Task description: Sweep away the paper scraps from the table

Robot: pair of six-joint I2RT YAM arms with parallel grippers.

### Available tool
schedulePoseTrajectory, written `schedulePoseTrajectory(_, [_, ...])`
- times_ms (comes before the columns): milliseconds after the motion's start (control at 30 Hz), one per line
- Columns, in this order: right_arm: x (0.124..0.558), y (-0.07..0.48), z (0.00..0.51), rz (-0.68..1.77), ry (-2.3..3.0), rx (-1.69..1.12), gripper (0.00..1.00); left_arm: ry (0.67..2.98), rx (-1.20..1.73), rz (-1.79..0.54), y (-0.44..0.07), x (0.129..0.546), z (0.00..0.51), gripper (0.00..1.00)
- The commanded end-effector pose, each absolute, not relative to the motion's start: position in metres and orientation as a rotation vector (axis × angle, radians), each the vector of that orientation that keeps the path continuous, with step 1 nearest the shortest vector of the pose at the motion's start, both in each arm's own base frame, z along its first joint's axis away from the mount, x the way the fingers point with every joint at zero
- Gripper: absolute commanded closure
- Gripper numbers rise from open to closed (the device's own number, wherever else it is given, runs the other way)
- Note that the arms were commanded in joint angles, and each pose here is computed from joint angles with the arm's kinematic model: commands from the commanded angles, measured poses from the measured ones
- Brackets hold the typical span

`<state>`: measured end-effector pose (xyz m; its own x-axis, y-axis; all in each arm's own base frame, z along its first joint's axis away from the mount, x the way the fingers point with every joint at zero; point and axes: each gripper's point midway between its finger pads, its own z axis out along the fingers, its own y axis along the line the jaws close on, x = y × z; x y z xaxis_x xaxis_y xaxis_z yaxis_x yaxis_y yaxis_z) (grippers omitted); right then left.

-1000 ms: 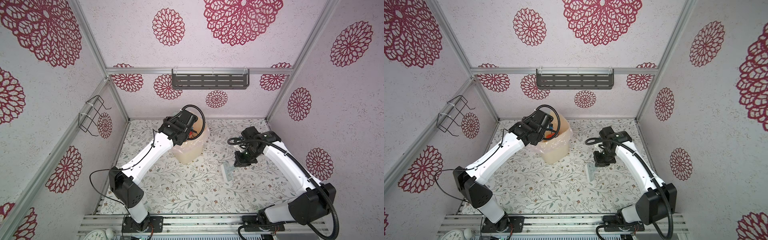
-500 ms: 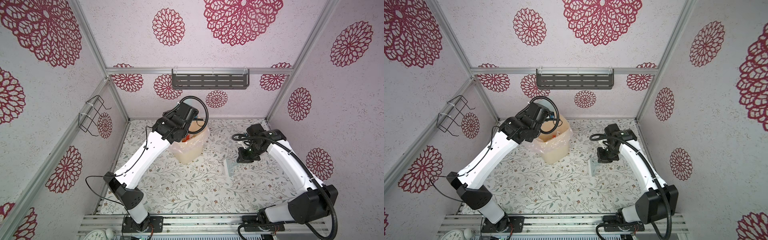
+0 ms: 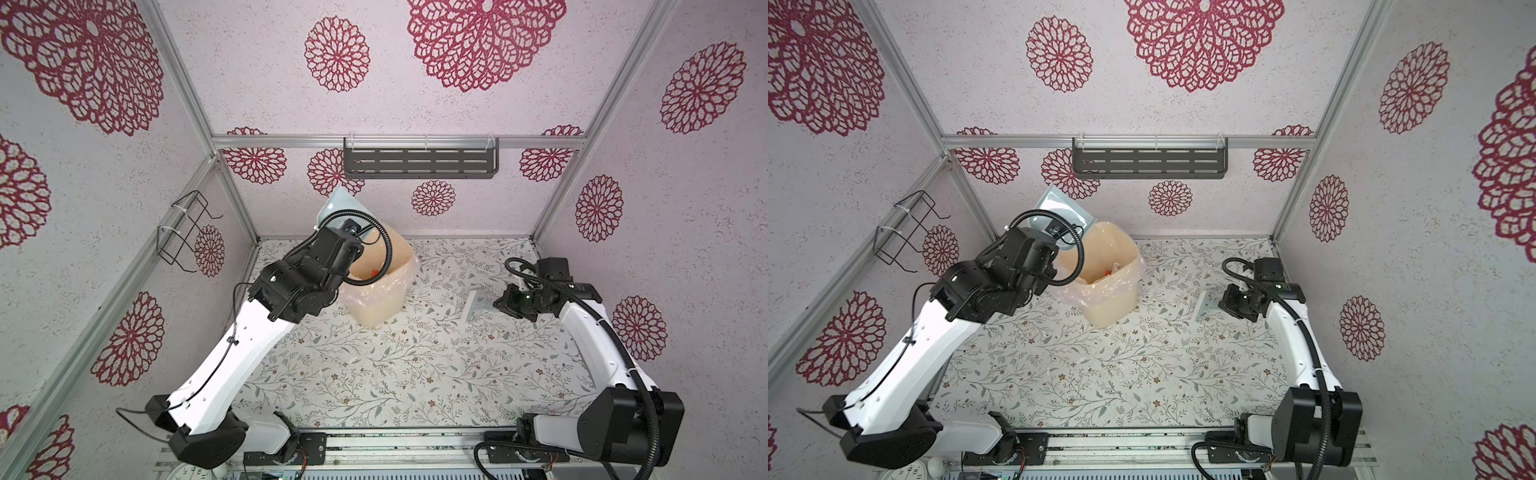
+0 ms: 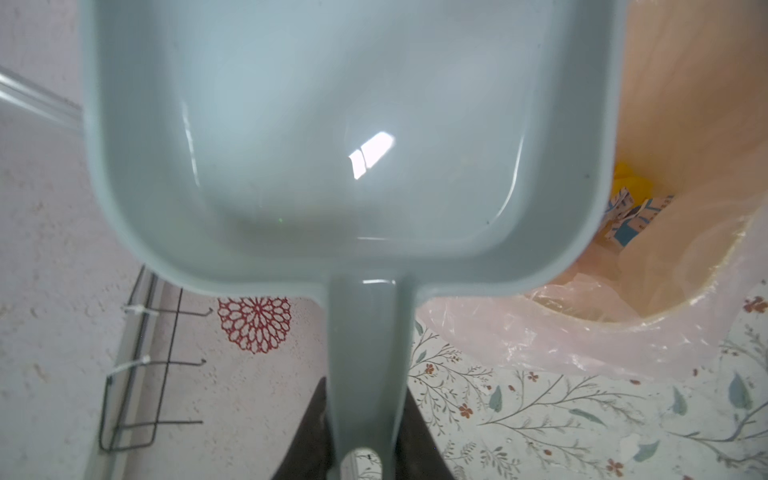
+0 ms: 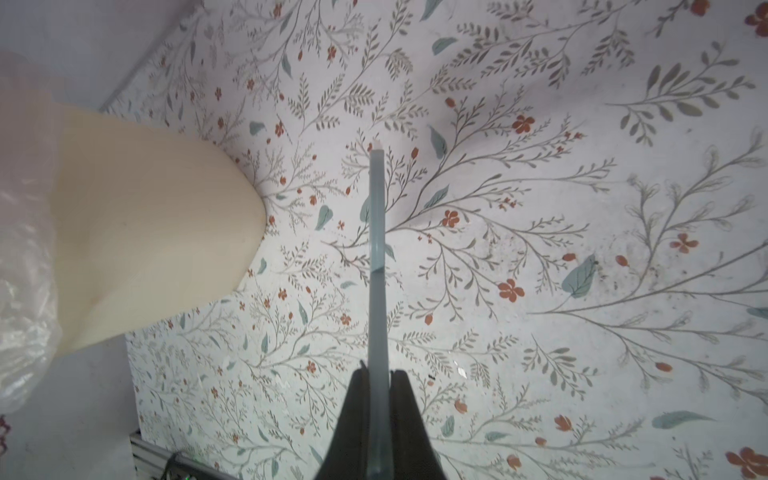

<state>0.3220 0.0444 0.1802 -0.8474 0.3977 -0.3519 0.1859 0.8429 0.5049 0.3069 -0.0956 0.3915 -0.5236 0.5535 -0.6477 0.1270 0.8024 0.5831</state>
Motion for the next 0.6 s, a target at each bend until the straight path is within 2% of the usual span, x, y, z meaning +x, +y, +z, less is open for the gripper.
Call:
schedulePoseTrajectory(0, [0.347, 0.031, 0.201, 0.729, 2.366, 0.517, 1.0, 2.13, 0.224, 0.465, -0.071, 0.287, 0.384, 1.0])
schedulePoseTrajectory(233, [0.338, 0.007, 0.158, 0.805, 2.326, 0.726, 1.0, 2.192, -0.104, 0.31, -0.031, 0.248, 0.347, 1.0])
schedulePoseTrajectory(400, [0.321, -0.002, 0.131, 0.78, 2.362, 0.833, 1.0, 2.217, -0.231, 0.314, -0.01, 0.23, 0.32, 1.0])
schedulePoseTrajectory(467, [0.307, -0.004, 0.113, 0.735, 2.428, 0.893, 0.94, 2.223, -0.279, 0.323, -0.002, 0.226, 0.312, 1.0])
schedulePoseTrajectory(567, [0.284, -0.007, 0.089, 0.656, 2.532, 0.965, 0.77, 2.221, -0.34, 0.308, 0.006, 0.22, 0.302, 1.0])
